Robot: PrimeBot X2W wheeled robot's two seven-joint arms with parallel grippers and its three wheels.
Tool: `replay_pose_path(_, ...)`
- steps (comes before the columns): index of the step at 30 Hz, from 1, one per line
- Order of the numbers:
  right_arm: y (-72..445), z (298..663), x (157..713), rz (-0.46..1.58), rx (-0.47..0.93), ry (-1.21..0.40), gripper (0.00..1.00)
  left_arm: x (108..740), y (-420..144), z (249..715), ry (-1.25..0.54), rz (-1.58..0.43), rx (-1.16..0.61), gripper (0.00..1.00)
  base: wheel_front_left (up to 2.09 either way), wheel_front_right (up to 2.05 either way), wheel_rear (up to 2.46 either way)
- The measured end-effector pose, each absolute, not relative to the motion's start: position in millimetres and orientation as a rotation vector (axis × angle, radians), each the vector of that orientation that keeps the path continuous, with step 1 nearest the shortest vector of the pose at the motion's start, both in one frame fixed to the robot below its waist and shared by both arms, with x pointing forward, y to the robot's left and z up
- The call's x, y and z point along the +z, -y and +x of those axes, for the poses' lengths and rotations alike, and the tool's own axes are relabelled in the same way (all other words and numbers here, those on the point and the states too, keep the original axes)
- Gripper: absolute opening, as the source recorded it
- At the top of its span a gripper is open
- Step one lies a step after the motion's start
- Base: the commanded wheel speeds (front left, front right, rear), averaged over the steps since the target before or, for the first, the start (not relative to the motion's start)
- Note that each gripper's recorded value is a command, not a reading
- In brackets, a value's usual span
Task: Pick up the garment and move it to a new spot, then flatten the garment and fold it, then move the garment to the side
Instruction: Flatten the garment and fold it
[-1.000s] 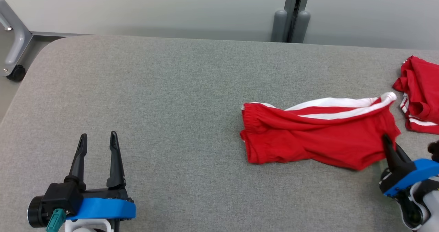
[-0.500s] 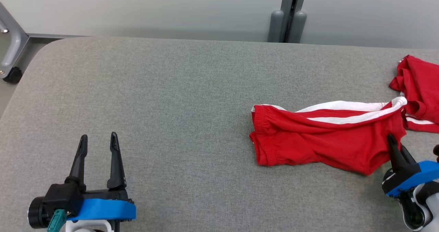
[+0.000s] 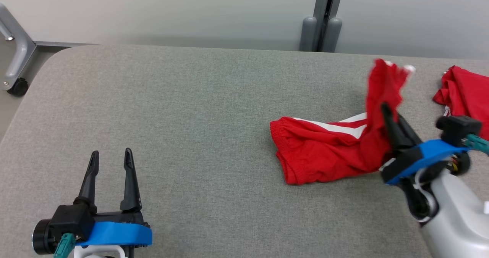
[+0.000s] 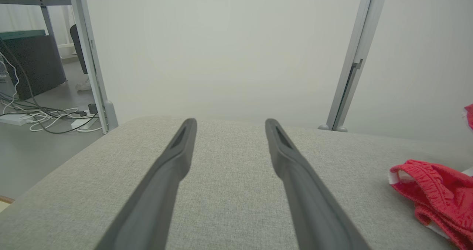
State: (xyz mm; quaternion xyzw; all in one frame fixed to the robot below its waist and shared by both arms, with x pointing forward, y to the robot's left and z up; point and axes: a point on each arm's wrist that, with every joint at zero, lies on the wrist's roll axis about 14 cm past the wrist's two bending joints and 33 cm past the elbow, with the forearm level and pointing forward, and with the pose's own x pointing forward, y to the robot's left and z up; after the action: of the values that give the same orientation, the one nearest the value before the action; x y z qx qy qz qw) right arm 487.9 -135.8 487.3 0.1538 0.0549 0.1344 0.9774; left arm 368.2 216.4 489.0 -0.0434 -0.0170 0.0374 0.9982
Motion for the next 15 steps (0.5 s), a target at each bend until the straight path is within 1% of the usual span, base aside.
replay_pose_path(8, 53, 480, 508, 0.297, 0.484, -0.095, 0.0, 490, -220, 363, 0.036, -0.085, 0.089, 1.0, 0.0, 0.0, 0.0)
replay_pose_path(11, 35, 471, 505, 0.277, 0.539, -0.114, 0.0, 490, -224, 361, 0.036, -0.083, 0.102, 1.0, 0.0, 0.0, 0.0)
replay_pose_path(15, 19, 452, 486, 0.252, 0.597, -0.176, 0.0, 489, -227, 356, 0.032, -0.089, 0.114, 1.0, 0.0, 0.0, 0.0)
